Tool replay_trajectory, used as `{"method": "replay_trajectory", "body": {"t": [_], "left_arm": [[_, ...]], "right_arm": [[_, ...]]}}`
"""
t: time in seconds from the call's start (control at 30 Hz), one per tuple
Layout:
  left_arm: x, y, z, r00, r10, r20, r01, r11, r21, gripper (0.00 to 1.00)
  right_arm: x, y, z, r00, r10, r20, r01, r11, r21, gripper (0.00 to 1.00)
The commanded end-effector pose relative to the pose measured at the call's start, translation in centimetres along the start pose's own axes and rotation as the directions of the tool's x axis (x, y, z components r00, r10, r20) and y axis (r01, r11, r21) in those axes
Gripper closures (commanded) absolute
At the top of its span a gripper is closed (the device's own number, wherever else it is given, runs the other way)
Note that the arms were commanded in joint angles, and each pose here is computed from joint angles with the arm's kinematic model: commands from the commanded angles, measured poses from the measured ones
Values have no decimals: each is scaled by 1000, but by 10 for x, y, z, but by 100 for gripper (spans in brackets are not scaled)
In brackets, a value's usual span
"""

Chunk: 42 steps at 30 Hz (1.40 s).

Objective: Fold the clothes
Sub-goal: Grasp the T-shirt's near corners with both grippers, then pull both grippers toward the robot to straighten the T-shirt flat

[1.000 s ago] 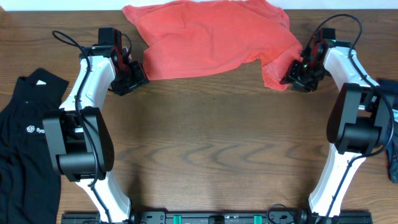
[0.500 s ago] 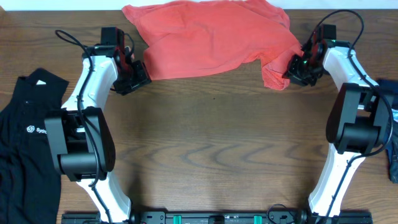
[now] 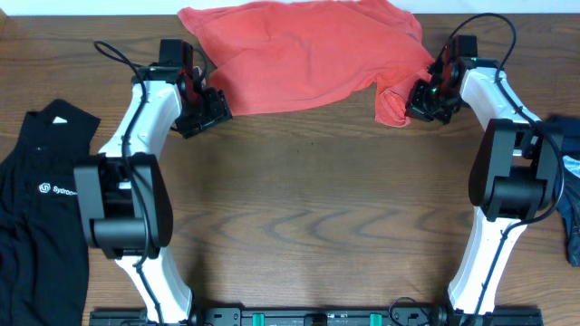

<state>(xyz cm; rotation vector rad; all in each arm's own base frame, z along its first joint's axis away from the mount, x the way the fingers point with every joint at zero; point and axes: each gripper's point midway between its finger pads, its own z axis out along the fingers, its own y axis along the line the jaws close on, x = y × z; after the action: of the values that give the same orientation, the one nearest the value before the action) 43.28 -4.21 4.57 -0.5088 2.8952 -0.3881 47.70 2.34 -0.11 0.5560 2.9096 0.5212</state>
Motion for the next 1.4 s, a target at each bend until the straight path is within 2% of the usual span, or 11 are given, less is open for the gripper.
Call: {"method": "replay_trajectory", "body": {"t": [0.0, 0.17, 0.3, 0.37, 0.43, 0.53, 0.57, 0.83, 0.93, 1.17, 1.37], "left_arm": [[8, 15, 38, 997, -43, -67, 41, 998, -39, 28], [7, 22, 75, 993, -88, -82, 85, 996, -39, 30], [-2, 21, 86, 992, -115, -52, 114, 993, -26, 31], [-6, 19, 86, 992, -123, -36, 123, 992, -18, 39], [-10, 18, 86, 992, -126, -21, 126, 992, -10, 64], [-11, 17, 86, 992, -126, -17, 126, 992, -9, 81], [-11, 18, 86, 992, -126, -16, 126, 992, -11, 90], [-10, 18, 84, 992, -127, -18, 126, 992, -15, 94], [-12, 24, 74, 992, -125, 7, 126, 990, -61, 94], [-21, 33, 15, 993, -65, 99, 81, 983, -166, 94], [-29, 21, -40, 980, -24, 197, 54, 987, -150, 94]], "right_arm": [[24, -12, 31, 995, 10, -95, -6, 999, 44, 99], [26, -13, 31, 994, 3, -105, 2, 999, 47, 99], [27, -14, 31, 994, -2, -110, 7, 999, 48, 99], [27, -14, 31, 994, -2, -109, 7, 999, 48, 99], [27, -13, 31, 994, -2, -108, 7, 999, 47, 99], [26, -13, 31, 994, -2, -106, 7, 999, 46, 99], [26, -13, 31, 994, -2, -107, 7, 999, 47, 99], [27, -14, 30, 994, 1, -112, 4, 999, 49, 99], [25, -18, 29, 994, 11, -107, -6, 999, 50, 99], [18, -39, 14, 994, 54, -95, -49, 997, 54, 99], [9, -46, -10, 998, 37, -45, -33, 996, 86, 99]]}}
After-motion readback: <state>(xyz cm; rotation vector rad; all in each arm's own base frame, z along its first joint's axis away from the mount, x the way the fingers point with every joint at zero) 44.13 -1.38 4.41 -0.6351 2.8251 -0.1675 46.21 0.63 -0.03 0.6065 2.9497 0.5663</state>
